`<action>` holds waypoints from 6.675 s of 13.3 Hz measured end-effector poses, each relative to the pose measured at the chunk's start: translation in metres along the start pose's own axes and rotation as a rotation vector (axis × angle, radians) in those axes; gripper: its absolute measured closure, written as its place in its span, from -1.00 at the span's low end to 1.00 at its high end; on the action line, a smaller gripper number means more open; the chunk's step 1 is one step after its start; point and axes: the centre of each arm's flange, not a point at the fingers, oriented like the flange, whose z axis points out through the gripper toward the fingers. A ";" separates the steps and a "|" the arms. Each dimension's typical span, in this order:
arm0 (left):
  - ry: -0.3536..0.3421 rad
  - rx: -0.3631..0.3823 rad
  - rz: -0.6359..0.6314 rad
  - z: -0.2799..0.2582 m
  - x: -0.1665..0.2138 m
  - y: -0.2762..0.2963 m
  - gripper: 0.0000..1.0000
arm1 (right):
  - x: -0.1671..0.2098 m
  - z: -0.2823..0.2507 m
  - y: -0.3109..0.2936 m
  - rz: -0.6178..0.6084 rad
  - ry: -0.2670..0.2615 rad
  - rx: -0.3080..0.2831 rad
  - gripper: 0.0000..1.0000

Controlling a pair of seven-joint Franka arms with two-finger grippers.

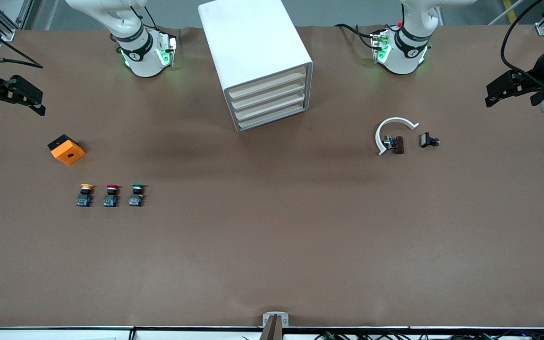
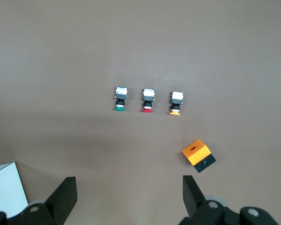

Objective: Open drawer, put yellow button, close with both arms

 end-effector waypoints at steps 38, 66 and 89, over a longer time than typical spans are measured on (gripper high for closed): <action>-0.755 0.026 -1.472 0.376 0.133 0.200 -1.00 | 0.046 0.095 0.072 0.051 -0.120 -0.104 -1.00; -1.240 0.747 -1.532 0.400 -0.058 0.459 -0.44 | 0.072 0.436 0.131 -0.149 -0.102 -0.050 -1.00; -1.319 0.480 -1.861 0.360 0.094 0.329 0.74 | 0.065 0.468 0.140 0.001 -0.089 0.011 0.15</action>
